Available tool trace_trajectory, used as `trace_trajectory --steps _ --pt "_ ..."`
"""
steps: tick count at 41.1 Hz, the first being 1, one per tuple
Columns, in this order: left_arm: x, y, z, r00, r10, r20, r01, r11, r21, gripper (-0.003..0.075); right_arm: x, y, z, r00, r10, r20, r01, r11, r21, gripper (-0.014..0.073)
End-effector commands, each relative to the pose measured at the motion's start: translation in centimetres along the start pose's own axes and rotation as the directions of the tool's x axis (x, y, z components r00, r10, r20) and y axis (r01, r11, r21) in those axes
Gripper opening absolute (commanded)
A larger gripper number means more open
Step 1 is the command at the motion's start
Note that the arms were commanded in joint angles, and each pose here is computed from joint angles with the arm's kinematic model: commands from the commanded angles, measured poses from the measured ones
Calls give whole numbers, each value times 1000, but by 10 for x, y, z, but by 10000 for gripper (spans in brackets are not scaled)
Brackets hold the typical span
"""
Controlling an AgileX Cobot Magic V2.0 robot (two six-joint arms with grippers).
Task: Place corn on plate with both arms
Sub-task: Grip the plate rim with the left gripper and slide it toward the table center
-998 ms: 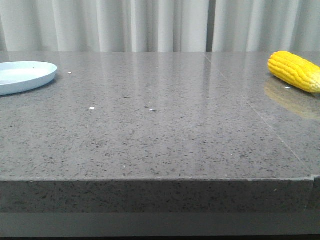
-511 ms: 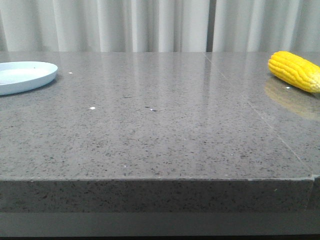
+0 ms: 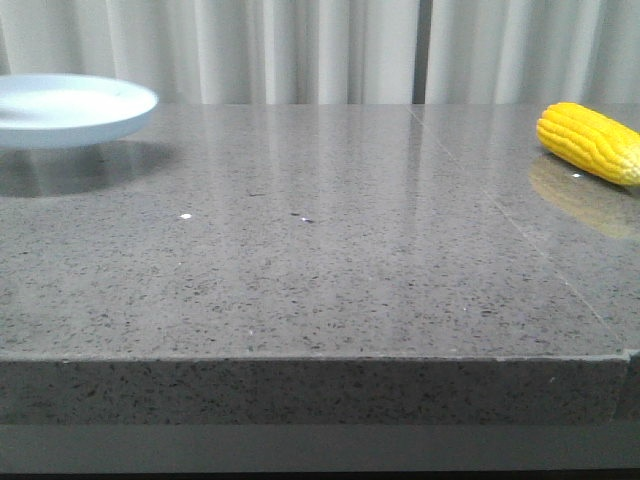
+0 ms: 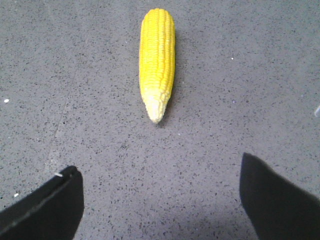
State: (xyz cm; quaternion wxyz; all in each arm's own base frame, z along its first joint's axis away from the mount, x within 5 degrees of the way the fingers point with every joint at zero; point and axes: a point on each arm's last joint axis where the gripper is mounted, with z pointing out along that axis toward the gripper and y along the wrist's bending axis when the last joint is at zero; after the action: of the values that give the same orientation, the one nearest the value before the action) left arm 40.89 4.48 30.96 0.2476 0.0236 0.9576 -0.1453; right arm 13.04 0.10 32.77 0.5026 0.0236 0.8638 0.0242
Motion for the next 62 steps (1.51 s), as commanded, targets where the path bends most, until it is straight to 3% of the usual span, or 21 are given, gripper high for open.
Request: trace_trajectory --steps 1,15,21,30,41,44,54,57,62 --pt "-13 -47 -32 992 75 105 -83 994 77 -20 -13 0 -3 996 -11 85 11 1000 5 655" --pt "-2 -151 -3 957 286 57 -291 932 217 -20 -13 0 -3 996 -11 85 11 1000 5 655" --pt "6 -184 10 936 346 59 -349 902 254 -20 -13 0 -3 996 -11 85 11 1000 5 655" --pt "16 -208 40 921 389 15 -376 879 292 -20 -13 0 -3 996 -11 85 11 1000 5 655" --pt "22 -206 63 916 397 -63 -360 881 307 -12 -13 0 -3 996 -11 85 11 1000 5 655" --pt "24 -206 66 913 400 -85 -356 880 313 51 -13 0 -3 996 -11 85 11 1000 5 655" --pt "24 -204 58 892 436 -118 -386 873 299 386 -13 0 -3 996 -11 85 11 1000 5 655" --pt "22 -204 47 883 452 -123 -406 869 282 426 -13 0 -3 996 -11 85 11 1000 5 655" --pt "18 -206 19 878 466 -109 -434 872 227 428 -13 0 -3 996 -11 85 11 1000 5 655"
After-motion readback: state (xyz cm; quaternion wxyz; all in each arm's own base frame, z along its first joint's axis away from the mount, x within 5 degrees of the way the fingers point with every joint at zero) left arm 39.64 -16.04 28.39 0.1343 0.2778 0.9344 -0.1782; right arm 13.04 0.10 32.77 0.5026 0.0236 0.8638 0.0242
